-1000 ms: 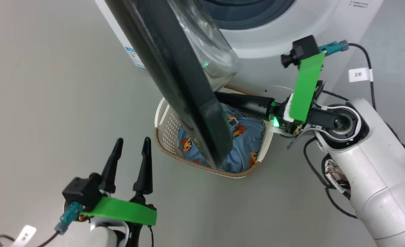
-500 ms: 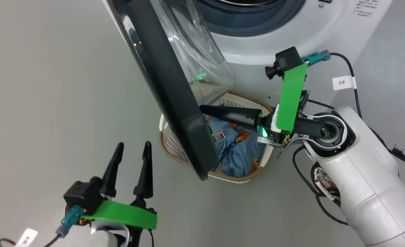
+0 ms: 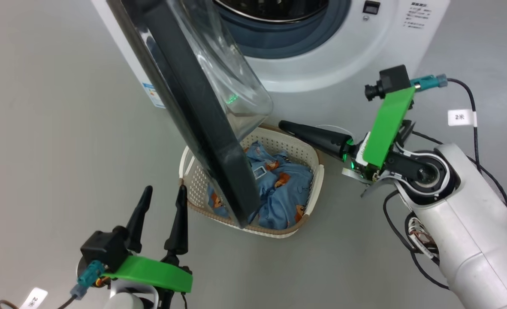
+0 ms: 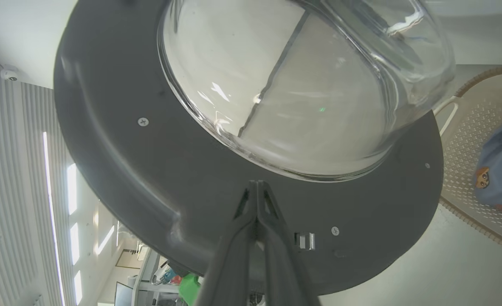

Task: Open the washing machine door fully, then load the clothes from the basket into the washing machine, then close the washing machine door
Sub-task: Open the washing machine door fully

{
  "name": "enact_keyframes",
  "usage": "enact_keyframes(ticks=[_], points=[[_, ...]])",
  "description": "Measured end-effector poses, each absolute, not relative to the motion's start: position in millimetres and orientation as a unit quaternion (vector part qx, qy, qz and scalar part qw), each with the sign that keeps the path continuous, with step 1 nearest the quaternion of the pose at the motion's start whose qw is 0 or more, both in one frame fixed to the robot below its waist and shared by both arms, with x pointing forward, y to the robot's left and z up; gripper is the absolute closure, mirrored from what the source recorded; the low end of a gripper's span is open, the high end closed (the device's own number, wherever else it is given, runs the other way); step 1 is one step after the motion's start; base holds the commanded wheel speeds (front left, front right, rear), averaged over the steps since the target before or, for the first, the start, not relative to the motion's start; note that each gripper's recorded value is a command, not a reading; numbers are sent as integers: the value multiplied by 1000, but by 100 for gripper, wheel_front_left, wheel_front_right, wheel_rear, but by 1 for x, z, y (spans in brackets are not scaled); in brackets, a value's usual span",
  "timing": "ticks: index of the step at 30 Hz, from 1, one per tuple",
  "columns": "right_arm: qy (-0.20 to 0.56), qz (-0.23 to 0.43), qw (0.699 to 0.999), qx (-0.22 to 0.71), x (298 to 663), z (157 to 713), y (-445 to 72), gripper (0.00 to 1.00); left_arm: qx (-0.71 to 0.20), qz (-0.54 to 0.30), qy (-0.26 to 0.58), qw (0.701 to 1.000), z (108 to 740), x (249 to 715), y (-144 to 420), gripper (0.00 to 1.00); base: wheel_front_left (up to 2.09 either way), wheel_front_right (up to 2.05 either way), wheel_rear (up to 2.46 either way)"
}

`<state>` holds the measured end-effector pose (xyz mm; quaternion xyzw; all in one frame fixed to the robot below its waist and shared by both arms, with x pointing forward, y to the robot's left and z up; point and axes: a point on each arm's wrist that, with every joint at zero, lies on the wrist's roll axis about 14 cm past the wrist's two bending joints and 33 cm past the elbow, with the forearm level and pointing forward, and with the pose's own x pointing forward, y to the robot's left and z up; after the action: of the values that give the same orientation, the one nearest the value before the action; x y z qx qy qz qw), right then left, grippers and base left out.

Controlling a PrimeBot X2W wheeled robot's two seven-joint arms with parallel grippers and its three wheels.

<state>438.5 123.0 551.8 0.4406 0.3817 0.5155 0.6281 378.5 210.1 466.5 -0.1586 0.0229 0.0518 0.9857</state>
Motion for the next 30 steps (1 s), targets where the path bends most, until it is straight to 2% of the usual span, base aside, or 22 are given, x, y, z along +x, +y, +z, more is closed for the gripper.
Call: enact_keyframes(ticks=[2,3,4,5,6,7,10,11,12,13,14,17,20,30], points=[[374,499,647,439,442,547,113,58,-155,47,22,987,467,379,209,0,0,0,0],[369,491,657,438,444,545,108,54,-153,45,22,987,467,380,209,0,0,0,0],[364,482,667,436,446,543,103,27,-151,45,21,987,468,380,209,0,0,0,0],[359,474,676,435,447,541,97,5,-151,42,20,987,468,380,208,0,0,0,0],[353,464,685,437,449,540,91,5,-150,41,19,988,469,381,208,0,0,0,0],[347,455,693,439,451,539,85,0,-149,42,17,988,470,381,209,0,0,0,0],[327,424,717,446,458,536,66,0,-148,41,19,988,469,378,209,0,0,0,0],[327,424,717,446,458,536,66,0,-148,41,19,988,469,378,209,0,0,0,0],[313,404,732,451,462,535,51,0,-149,41,20,988,467,376,209,0,0,0,0],[313,404,732,451,462,535,51,0,-149,41,20,988,467,376,209,0,0,0,0],[300,384,747,453,465,534,37,0,-149,42,21,988,466,374,209,0,0,0,0],[290,365,759,456,466,530,24,0,-147,40,17,988,469,376,209,0,0,0,0],[269,326,790,444,465,520,-3,0,-143,36,14,989,470,376,208,0,0,0,0],[206,236,840,443,448,500,-63,0,-144,32,11,989,471,376,206,0,0,0,0]])
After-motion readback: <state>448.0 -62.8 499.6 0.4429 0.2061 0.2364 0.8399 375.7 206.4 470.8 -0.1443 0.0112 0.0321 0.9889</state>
